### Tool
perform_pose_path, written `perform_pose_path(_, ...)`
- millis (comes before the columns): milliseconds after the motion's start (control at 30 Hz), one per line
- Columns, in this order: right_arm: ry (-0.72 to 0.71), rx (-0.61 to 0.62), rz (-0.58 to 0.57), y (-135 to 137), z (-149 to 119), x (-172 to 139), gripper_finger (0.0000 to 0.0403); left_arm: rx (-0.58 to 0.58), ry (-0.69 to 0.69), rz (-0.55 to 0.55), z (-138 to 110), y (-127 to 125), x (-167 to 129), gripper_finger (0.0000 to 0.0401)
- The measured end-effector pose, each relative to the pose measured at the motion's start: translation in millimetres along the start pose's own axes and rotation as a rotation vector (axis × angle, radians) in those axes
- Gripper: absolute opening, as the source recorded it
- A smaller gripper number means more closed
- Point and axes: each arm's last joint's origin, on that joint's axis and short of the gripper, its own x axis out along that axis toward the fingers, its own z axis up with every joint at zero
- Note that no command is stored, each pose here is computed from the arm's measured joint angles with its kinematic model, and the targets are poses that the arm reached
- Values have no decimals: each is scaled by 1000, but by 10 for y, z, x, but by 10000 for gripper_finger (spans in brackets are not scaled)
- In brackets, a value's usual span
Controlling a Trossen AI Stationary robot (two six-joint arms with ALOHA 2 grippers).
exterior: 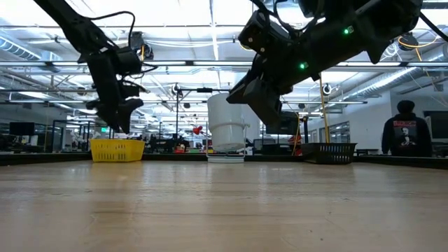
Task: Pick & Place Office items
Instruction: Return to Home Position
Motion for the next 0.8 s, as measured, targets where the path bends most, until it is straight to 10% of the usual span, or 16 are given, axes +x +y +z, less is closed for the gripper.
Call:
perform_pose_path(400, 1, 105, 188, -87, -224, 117, 68, 168, -541, -319, -514, -559, -288, 15)
perform_pose_path(800, -196, 381, 533, -1003, -606, -90, 2, 390, -864, -643, -1048, -706, -521, 5)
